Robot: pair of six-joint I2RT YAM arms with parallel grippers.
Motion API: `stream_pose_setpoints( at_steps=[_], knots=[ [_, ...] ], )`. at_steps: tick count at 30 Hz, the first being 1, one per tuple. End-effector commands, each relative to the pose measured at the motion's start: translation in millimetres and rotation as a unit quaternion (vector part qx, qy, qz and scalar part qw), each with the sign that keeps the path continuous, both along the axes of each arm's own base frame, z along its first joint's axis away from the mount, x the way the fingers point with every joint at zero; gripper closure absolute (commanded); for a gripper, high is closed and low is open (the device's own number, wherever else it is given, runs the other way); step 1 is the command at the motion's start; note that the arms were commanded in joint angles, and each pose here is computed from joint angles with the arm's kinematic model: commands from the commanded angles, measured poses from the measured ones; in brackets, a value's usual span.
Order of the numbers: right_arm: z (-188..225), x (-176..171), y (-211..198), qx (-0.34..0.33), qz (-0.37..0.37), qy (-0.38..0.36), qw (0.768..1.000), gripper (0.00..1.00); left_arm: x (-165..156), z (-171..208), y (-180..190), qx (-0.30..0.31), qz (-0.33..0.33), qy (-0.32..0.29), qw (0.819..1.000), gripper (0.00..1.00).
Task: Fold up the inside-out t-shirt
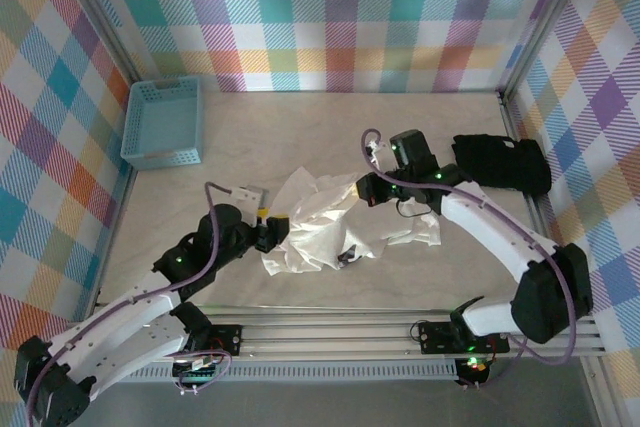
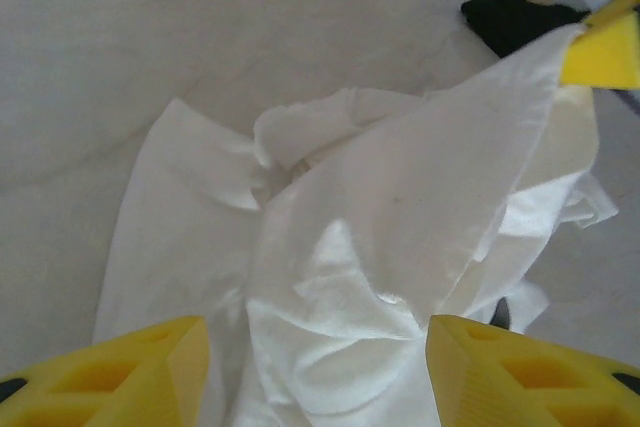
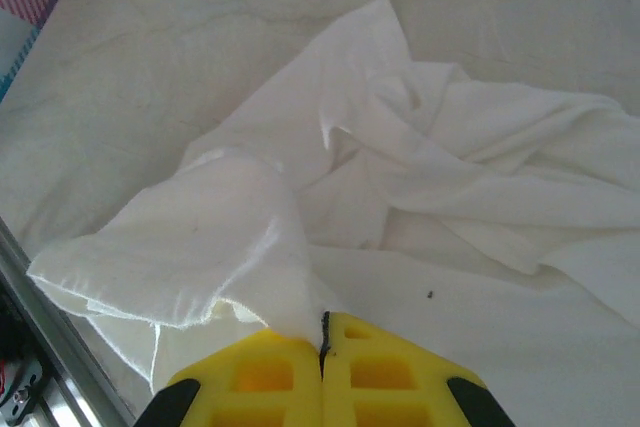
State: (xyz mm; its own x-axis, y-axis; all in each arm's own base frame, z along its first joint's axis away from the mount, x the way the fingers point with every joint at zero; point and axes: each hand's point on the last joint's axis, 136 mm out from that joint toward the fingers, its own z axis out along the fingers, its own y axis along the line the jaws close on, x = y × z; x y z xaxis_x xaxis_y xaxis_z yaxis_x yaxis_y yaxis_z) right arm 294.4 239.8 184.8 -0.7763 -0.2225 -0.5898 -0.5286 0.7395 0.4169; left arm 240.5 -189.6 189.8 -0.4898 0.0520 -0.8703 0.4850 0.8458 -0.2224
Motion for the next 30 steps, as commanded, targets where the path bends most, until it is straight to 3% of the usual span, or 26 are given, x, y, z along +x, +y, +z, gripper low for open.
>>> stream_pose_setpoints(
  at_steps=[1,7,11,19,30],
  knots=[
    [0,-2,-1,0.014,0.014,0.037,0.999,1.0,7,9,-23,0.053,-0.09,-0.093,0.99,0.41],
    [3,7,-3,0.02,0.016,0.038,0.999,1.0,14,-6,-33,0.169,-0.171,-0.194,0.951,0.43],
    [4,7,-1,0.025,0.022,0.037,0.999,1.0,16,-8,-33,0.193,-0.217,-0.225,0.93,0.46],
    [7,7,2,0.034,0.032,0.03,0.998,1.0,16,-20,-34,0.19,-0.33,-0.186,0.906,0.48],
    [7,8,2,0.038,0.033,0.03,0.998,1.0,12,-25,-47,0.184,-0.411,-0.147,0.881,0.55]
  ],
)
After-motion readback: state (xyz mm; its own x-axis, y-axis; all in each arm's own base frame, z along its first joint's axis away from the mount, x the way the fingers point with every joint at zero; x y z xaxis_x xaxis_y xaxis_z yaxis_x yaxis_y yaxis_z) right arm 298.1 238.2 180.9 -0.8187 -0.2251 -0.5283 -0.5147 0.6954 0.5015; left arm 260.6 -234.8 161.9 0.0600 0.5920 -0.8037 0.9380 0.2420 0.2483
